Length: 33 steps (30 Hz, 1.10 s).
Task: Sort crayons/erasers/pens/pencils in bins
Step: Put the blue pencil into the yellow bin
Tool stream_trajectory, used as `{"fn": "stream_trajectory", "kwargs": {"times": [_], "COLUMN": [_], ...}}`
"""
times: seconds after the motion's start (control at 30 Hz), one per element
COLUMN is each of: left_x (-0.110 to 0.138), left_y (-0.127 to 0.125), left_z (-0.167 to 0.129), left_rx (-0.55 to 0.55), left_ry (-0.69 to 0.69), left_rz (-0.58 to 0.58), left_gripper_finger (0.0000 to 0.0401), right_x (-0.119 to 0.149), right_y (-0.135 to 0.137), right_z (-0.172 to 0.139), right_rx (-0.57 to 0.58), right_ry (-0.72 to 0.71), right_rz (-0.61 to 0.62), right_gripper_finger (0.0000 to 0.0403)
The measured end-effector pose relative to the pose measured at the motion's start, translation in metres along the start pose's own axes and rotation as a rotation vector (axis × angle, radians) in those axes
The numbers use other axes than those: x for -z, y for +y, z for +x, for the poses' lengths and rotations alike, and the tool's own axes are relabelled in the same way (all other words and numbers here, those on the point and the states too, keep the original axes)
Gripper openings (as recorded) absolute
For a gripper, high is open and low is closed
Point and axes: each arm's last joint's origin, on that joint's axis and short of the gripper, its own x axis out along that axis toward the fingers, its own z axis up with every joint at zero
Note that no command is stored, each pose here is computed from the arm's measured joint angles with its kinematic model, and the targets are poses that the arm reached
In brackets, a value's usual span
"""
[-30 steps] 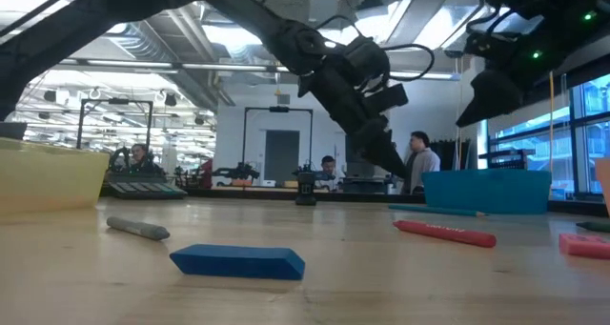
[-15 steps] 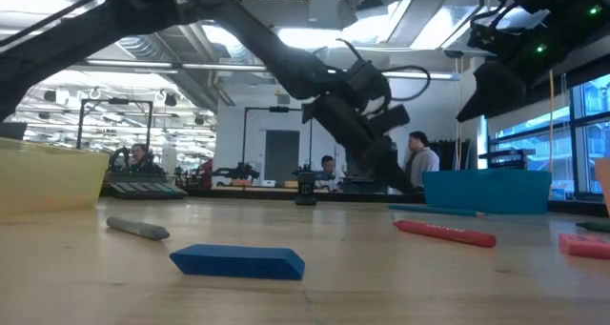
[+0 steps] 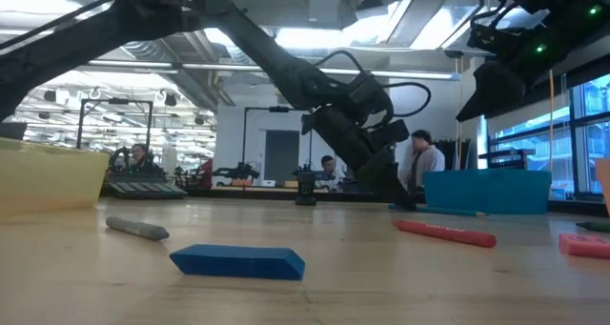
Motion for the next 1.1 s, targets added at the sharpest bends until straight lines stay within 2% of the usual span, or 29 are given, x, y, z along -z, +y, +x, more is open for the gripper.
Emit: {"fn": "stream_trajectory", "kwargs": {"times": [0.23, 0.47, 0.83, 0.97, 1.1], "left_x": [0.002, -0.002, 0.001, 0.001, 0.001], "left_y": [0.0, -0.008, -0.023, -0.023, -0.026], "left_z": [-0.002, -0.009, -0.013, -0.012, -0.012], "left_rx": [0.026, 0.004, -0.035, -0.059, -0.075], "left_ry": [0.023, 0.068, 0.203, 0.208, 0.215], "left_rz": [-0.126, -0.174, -0.188, -0.232, -0.225], "left_gripper_finger": [0.0204, 0.0198, 0.0148, 0.0134, 0.0111], "right_x": [0.001, 0.001, 0.001, 0.001, 0.001], "right_y": [0.0, 0.0, 0.0, 0.0, 0.0], "right_z": [0.0, 0.0, 0.0, 0.0, 0.0], "right_rx": [0.002, 0.003, 0.005, 0.005, 0.005], "right_ry": [0.006, 0.008, 0.012, 0.012, 0.012], "right_rz": [-0.006, -0.011, -0.014, -0.011, -0.01], "right_gripper_finger": [0.0197, 0.0197, 0.0197, 0.0197, 0.0197]}}
